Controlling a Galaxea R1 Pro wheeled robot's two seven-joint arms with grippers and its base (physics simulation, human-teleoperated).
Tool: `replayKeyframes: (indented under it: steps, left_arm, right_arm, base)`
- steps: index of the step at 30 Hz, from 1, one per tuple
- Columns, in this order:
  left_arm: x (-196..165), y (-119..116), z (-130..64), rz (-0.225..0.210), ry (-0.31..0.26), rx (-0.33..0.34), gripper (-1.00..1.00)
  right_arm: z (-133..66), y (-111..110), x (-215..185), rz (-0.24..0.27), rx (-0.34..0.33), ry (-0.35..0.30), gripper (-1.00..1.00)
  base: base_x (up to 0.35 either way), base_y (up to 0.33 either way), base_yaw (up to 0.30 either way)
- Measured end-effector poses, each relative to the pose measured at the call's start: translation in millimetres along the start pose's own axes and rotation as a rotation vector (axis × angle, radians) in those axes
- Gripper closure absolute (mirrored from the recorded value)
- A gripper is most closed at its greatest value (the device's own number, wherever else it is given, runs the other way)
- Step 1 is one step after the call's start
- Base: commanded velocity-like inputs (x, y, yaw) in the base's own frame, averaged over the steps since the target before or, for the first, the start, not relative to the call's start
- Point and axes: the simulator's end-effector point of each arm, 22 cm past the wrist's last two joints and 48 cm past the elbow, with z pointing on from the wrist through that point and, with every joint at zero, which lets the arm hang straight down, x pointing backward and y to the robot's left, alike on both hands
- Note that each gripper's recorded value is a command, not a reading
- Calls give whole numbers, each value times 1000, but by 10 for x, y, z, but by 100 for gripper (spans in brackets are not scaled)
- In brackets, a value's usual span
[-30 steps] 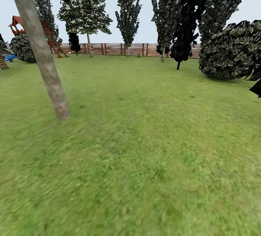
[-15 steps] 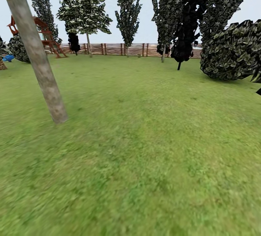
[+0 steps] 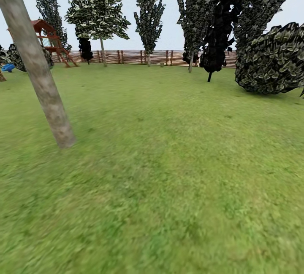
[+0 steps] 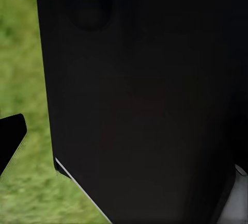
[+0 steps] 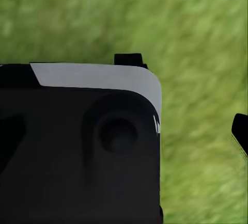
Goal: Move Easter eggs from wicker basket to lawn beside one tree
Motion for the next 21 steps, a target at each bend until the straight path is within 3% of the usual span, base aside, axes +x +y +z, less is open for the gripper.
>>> replayKeyframes:
  steps: [21]
  left_arm:
    - [-5,0,0,0,-1,0,-100]
  right_arm:
    - [0,0,0,0,0,0,-100]
  base:
    - [338,0,0]
